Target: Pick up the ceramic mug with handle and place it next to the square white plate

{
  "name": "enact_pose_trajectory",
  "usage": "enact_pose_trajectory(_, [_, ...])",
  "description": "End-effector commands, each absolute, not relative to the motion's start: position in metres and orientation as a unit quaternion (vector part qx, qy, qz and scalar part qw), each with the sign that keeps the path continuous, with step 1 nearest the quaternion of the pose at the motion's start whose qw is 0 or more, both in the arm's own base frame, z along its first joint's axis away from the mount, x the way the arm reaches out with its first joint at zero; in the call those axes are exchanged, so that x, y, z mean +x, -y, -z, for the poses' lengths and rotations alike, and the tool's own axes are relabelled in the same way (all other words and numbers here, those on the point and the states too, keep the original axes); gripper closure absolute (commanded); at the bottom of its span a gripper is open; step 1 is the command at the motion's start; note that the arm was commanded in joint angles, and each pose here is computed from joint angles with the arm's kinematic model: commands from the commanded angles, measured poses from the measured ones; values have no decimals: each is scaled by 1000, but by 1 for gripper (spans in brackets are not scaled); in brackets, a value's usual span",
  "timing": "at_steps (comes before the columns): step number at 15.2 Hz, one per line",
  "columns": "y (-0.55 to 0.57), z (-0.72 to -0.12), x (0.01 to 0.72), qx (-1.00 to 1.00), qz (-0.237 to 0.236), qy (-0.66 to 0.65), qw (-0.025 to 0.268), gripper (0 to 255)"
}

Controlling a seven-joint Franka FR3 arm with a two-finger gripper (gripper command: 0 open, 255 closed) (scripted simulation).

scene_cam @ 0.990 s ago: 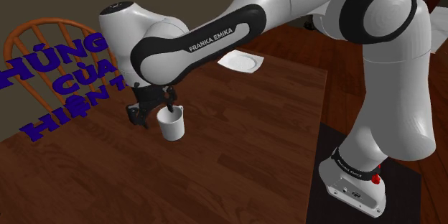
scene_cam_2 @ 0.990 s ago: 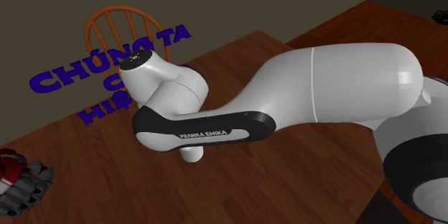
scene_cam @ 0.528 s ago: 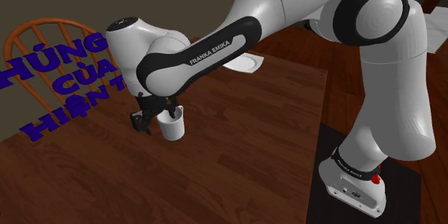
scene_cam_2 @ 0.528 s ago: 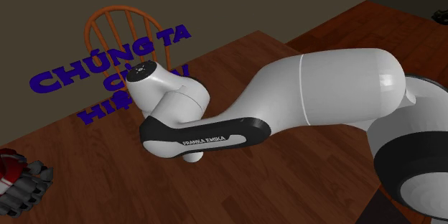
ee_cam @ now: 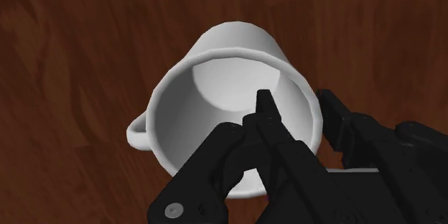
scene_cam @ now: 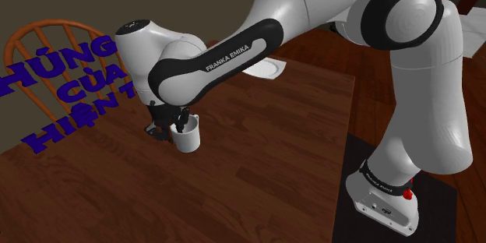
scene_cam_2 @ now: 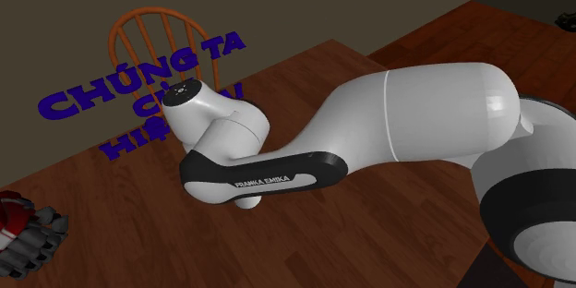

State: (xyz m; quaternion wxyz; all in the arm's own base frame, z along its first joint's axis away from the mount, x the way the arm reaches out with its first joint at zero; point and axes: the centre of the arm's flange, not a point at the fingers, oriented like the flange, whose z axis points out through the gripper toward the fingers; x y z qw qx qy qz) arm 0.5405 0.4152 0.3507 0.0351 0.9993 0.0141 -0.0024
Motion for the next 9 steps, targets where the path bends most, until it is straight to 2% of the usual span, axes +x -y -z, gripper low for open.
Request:
enact_pose_trajectory(1, [-415, -351, 541, 999, 2, -14, 35, 255])
enact_pose_trajectory(9, [-415, -356, 541, 999, 2, -14, 35, 255])
